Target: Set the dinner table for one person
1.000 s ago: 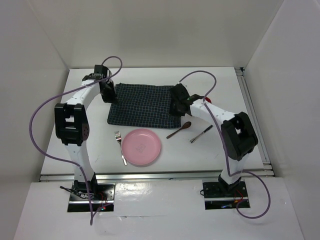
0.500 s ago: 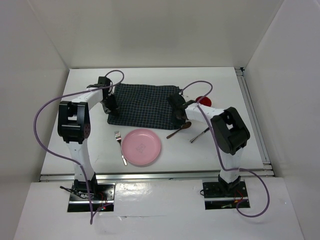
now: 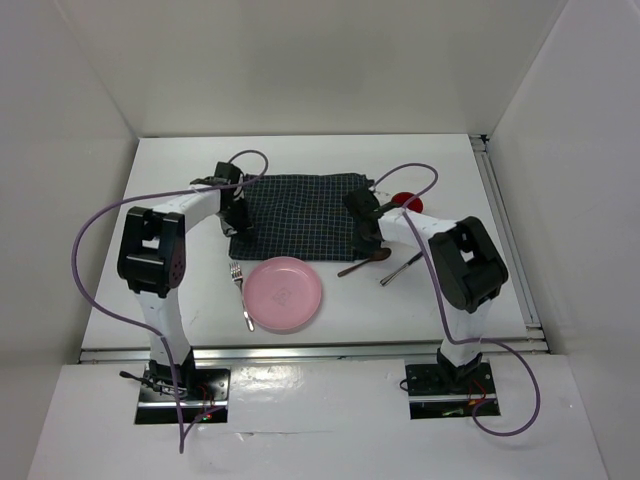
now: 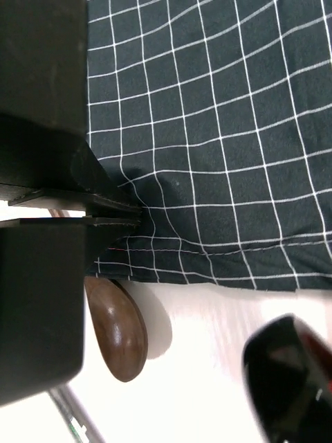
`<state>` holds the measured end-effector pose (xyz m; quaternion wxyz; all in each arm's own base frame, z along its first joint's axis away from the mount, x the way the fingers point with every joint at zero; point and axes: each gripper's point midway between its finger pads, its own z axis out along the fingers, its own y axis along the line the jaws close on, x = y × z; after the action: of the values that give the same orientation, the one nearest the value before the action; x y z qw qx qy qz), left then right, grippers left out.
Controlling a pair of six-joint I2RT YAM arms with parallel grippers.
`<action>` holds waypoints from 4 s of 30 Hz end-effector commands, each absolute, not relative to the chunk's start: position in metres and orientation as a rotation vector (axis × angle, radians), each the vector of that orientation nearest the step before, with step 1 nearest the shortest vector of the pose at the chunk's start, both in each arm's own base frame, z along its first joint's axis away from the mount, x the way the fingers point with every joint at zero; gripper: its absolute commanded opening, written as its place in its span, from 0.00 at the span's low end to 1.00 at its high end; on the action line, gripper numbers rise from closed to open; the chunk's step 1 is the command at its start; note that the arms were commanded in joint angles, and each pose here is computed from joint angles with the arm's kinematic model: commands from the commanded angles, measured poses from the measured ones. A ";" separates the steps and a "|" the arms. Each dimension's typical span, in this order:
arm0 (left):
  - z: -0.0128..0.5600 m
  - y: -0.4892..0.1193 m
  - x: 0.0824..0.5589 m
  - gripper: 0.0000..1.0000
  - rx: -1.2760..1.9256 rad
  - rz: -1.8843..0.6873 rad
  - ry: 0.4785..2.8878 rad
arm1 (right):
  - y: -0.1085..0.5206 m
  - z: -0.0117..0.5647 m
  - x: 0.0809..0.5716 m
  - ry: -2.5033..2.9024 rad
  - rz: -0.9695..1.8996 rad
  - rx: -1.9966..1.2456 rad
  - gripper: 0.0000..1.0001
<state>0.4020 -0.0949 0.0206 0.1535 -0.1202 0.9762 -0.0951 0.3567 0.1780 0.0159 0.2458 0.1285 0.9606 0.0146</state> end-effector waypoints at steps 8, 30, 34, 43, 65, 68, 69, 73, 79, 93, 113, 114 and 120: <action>0.061 -0.097 0.396 0.00 -0.333 -0.227 2.779 | 0.197 0.110 0.361 2.494 0.174 0.267 0.14; 0.184 -0.088 0.363 0.39 -0.364 -0.323 2.439 | 0.325 0.042 0.221 2.758 0.803 -0.167 0.71; 0.184 -0.088 0.359 0.39 -0.375 -0.328 2.437 | 0.330 0.037 0.223 2.746 0.804 -0.177 0.56; 0.186 -0.076 0.355 0.37 -0.376 -0.242 2.441 | 0.311 0.078 0.231 2.728 0.621 -0.155 0.00; 0.143 -0.063 0.310 0.39 -0.473 -0.261 2.523 | 0.257 0.088 0.465 2.567 0.464 0.243 0.00; 0.134 -0.065 0.304 0.39 -0.483 -0.278 2.552 | 0.249 0.068 0.459 2.608 0.441 0.284 0.00; 0.131 -0.065 0.300 0.39 -0.485 -0.276 2.558 | 0.247 0.062 0.455 2.624 0.431 0.287 0.00; 0.120 -0.072 0.292 0.51 -0.515 -0.314 2.575 | 0.242 0.054 0.451 2.629 0.478 0.342 0.23; 0.095 -0.084 0.275 0.62 -0.566 -0.317 2.614 | 0.245 0.095 0.457 2.545 0.532 0.283 0.79; 0.025 -0.096 0.245 0.45 -0.715 -0.310 2.689 | 0.217 0.182 0.420 2.373 0.566 0.275 0.80; 0.106 -0.094 0.295 0.00 -0.345 -0.166 2.683 | 0.156 0.211 0.397 2.319 0.456 0.279 0.81; 0.122 -0.099 0.314 0.00 -0.319 -0.178 2.651 | 0.144 0.211 0.399 2.311 0.439 0.299 0.82; 0.083 -0.105 0.377 0.00 -0.204 -0.037 2.761 | 0.112 0.220 0.377 2.304 0.391 0.333 0.82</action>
<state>0.3747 -0.1100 0.1198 0.2417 -0.1190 0.9614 -0.0556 0.3938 0.1289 0.2071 0.3683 0.1368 0.9040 0.1687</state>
